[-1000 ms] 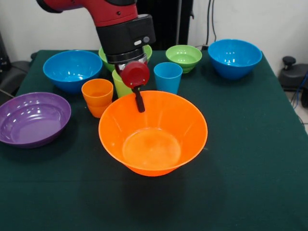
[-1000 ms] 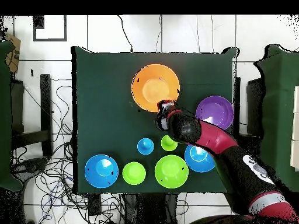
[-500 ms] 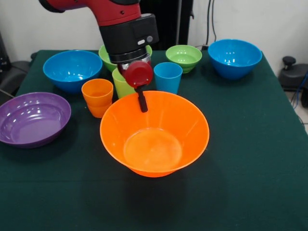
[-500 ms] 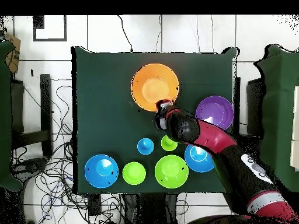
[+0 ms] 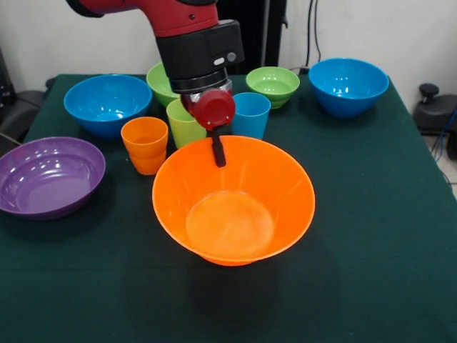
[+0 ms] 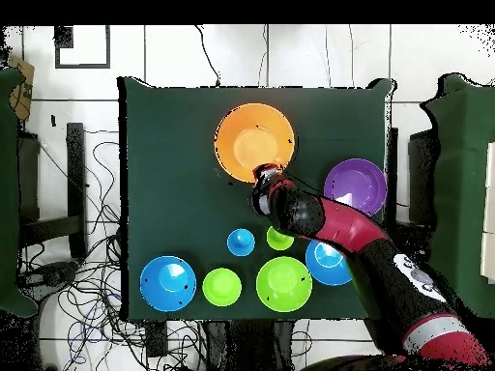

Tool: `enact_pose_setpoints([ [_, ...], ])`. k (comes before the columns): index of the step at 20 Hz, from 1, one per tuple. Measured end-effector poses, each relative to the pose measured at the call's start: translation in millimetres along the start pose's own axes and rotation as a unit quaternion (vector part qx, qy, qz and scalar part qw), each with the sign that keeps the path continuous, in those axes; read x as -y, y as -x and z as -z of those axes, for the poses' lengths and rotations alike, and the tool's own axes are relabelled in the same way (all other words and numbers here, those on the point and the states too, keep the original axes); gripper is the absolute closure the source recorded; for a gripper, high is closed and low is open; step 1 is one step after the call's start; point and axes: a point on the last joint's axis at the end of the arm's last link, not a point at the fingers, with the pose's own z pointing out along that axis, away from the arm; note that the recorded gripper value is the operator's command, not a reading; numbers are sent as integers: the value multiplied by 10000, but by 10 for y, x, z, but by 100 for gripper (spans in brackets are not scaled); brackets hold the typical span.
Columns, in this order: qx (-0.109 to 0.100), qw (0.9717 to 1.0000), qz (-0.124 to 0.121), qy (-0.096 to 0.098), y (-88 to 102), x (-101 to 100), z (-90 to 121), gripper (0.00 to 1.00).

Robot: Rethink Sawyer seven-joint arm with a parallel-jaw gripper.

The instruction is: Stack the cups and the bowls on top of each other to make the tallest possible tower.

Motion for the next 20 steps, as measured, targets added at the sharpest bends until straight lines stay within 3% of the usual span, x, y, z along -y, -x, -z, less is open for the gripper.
enact_pose_setpoints([
  [16, -20, 10000, 30, -39, -76, 56, 32, 100],
  [17, -34, 10000, 33, -54, -95, 73, 36, 0],
  [20, -36, 10000, 36, -56, -104, 79, 39, 0],
])
